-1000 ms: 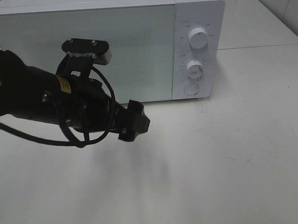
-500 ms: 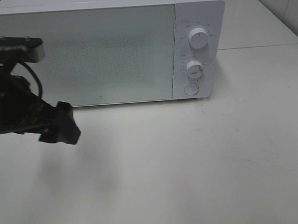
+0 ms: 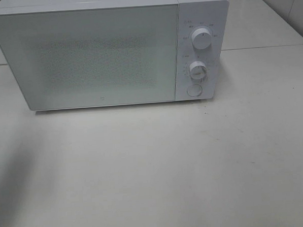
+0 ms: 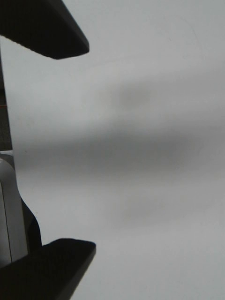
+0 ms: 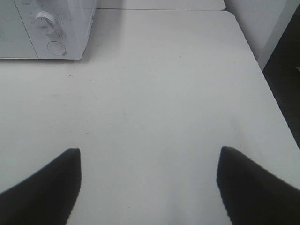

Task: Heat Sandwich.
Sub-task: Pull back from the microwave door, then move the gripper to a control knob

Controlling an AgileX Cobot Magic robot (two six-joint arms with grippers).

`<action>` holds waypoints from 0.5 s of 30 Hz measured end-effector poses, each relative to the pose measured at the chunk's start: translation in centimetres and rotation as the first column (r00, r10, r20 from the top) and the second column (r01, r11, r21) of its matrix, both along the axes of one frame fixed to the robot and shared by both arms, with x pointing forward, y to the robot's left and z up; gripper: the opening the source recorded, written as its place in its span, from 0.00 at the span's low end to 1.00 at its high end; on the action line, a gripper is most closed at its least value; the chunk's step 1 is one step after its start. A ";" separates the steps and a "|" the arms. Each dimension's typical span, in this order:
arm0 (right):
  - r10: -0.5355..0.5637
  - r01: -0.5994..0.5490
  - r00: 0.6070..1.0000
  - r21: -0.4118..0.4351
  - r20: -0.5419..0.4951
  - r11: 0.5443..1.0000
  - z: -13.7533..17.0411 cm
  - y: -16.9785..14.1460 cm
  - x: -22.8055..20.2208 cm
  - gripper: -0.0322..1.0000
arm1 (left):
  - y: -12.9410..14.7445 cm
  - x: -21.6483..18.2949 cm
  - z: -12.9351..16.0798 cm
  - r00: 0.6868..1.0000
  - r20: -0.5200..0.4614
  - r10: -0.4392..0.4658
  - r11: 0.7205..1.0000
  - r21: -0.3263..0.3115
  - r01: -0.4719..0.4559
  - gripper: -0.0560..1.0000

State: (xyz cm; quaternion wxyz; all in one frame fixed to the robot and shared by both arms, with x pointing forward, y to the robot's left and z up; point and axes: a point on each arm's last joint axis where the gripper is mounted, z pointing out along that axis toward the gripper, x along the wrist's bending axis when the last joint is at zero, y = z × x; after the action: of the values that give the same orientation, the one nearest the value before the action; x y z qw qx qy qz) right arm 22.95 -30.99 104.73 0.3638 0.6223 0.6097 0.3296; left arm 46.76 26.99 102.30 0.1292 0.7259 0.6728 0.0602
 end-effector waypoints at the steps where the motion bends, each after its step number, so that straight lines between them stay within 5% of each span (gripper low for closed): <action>1: 0.000 0.000 1.000 0.000 0.000 1.000 0.0 0.0 0.0 0.77 | 1.3 -0.5 0.4 0.999 -0.014 0.044 0.999 0.012 -0.044 0.98; 6: 0.000 0.000 1.000 0.000 0.000 1.000 0.0 0.0 0.0 0.77 | 3.4 -2.2 1.8 0.991 0.021 0.129 0.991 0.023 -0.130 0.98; 15: 0.000 0.000 1.000 0.000 0.000 1.000 0.0 0.0 0.0 0.77 | 3.3 -6.9 2.9 0.978 0.165 0.130 0.991 0.010 -0.133 0.98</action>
State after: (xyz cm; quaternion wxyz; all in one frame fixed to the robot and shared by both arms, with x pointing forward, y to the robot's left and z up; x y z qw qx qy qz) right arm 22.95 -30.99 104.73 0.3638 0.6223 0.6097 0.3296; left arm 39.86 30.28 105.22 0.1723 0.6737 0.7058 0.1354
